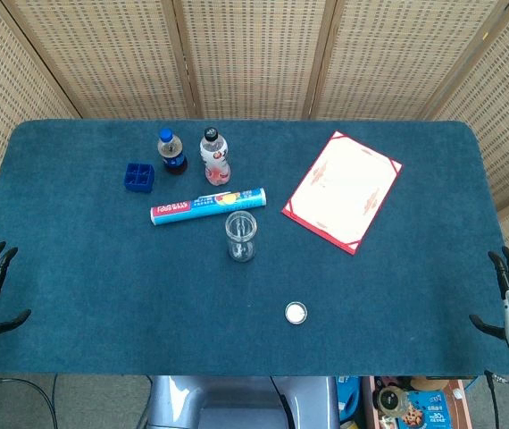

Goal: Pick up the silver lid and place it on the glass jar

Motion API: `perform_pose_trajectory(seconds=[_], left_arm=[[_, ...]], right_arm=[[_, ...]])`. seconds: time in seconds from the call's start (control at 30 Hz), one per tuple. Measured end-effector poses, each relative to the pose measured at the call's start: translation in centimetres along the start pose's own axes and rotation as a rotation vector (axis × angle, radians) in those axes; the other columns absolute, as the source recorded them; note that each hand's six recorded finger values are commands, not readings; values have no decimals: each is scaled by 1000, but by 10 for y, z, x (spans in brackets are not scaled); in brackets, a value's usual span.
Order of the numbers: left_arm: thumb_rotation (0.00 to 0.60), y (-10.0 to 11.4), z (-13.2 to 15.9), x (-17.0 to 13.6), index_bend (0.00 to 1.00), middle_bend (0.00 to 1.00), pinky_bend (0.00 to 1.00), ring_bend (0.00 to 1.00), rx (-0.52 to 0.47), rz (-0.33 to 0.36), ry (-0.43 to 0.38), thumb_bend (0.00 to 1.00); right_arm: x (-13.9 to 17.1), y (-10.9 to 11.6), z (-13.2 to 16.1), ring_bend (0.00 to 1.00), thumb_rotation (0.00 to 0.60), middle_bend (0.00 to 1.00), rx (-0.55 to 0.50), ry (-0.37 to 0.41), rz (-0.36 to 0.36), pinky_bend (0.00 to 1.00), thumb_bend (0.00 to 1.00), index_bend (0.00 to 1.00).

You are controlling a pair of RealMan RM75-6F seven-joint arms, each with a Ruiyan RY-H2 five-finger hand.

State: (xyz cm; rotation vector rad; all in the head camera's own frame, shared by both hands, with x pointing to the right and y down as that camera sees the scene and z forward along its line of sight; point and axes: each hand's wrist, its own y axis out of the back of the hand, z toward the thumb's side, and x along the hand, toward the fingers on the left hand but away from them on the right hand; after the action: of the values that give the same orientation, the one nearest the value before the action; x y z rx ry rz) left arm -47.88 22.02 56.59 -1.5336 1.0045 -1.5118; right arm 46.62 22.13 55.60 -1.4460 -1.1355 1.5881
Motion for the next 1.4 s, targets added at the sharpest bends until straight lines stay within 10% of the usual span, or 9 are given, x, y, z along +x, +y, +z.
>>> perform_pose_trajectory(seconds=[1.03,1.4], left_arm=[[600,2,2,-1,0,0,0,0,-1,6,-6,179],[600,3,1,-1,0,0,0,0,-11,6,0,179]], right_arm=[[5,-6,19,0,600,0,4,68,14,0,24,2],[10,-5,49,0,600,1,-48,183,-28,116,24,198]])
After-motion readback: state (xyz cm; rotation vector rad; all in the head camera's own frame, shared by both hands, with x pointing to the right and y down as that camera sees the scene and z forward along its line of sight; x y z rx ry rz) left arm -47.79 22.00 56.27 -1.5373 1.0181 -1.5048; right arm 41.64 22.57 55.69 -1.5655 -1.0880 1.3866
